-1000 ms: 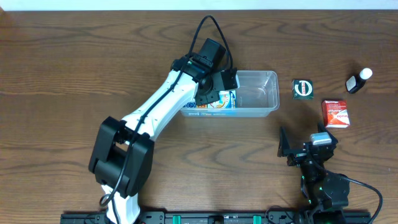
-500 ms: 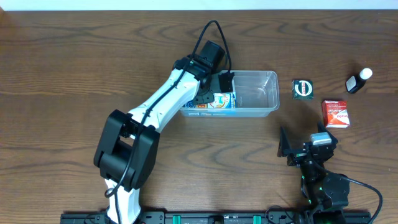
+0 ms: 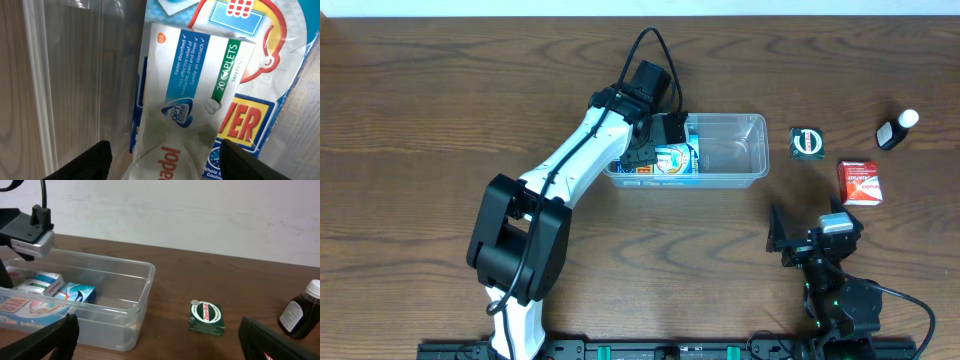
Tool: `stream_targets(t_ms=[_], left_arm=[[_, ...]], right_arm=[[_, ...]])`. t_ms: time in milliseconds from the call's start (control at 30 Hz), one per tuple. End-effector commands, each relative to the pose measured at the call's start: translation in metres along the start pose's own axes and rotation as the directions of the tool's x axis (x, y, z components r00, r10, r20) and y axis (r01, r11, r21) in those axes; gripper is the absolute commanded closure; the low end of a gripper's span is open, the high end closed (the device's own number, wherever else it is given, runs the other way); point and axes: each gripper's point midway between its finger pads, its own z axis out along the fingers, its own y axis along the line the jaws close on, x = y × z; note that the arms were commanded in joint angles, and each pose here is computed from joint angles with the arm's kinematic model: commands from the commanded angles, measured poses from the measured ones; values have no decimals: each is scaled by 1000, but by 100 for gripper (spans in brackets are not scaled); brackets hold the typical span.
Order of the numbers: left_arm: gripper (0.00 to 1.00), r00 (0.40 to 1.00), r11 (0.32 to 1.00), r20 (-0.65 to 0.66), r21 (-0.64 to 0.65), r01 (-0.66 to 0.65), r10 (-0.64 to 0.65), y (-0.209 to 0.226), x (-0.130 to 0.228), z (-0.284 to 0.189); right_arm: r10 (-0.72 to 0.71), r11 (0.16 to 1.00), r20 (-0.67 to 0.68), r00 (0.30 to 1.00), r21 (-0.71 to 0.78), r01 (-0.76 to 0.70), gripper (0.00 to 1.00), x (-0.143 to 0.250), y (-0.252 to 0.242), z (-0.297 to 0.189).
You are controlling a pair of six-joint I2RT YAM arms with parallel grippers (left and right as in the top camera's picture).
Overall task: Pack container
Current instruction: 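Lower the Panadol box into the container beside the blue box, release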
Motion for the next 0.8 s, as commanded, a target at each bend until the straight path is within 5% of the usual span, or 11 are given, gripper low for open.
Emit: stream_targets(t_ms=[0, 200, 300, 400, 433, 567, 767], left_arm=[[30, 1000, 999, 2, -30, 19, -18, 8, -1, -7], [32, 996, 992, 64, -98, 74, -68, 21, -8, -42], [47, 982, 978, 111, -128, 167, -153, 27, -12, -63], [76, 939, 942, 177, -115, 317, -294, 29, -17, -81], [95, 896, 908, 215, -74, 412, -389, 27, -22, -87], [94, 699, 724, 211, 69, 687, -683, 14, -25, -90], [94, 370, 378, 79, 127, 917, -926, -5, -13, -77]], right_arm=[[-5, 1000, -1, 1000, -1, 5, 1, 1, 0, 0], [-5, 1000, -1, 1000, -1, 5, 1, 1, 0, 0], [-5, 1000, -1, 1000, -1, 5, 1, 1, 0, 0], [-5, 1000, -1, 1000, -1, 5, 1, 1, 0, 0], [-5, 1000, -1, 1000, -1, 5, 1, 1, 0, 0], [-4, 1000, -1, 1000, -1, 4, 1, 1, 0, 0], [-5, 1000, -1, 1000, -1, 5, 1, 1, 0, 0]])
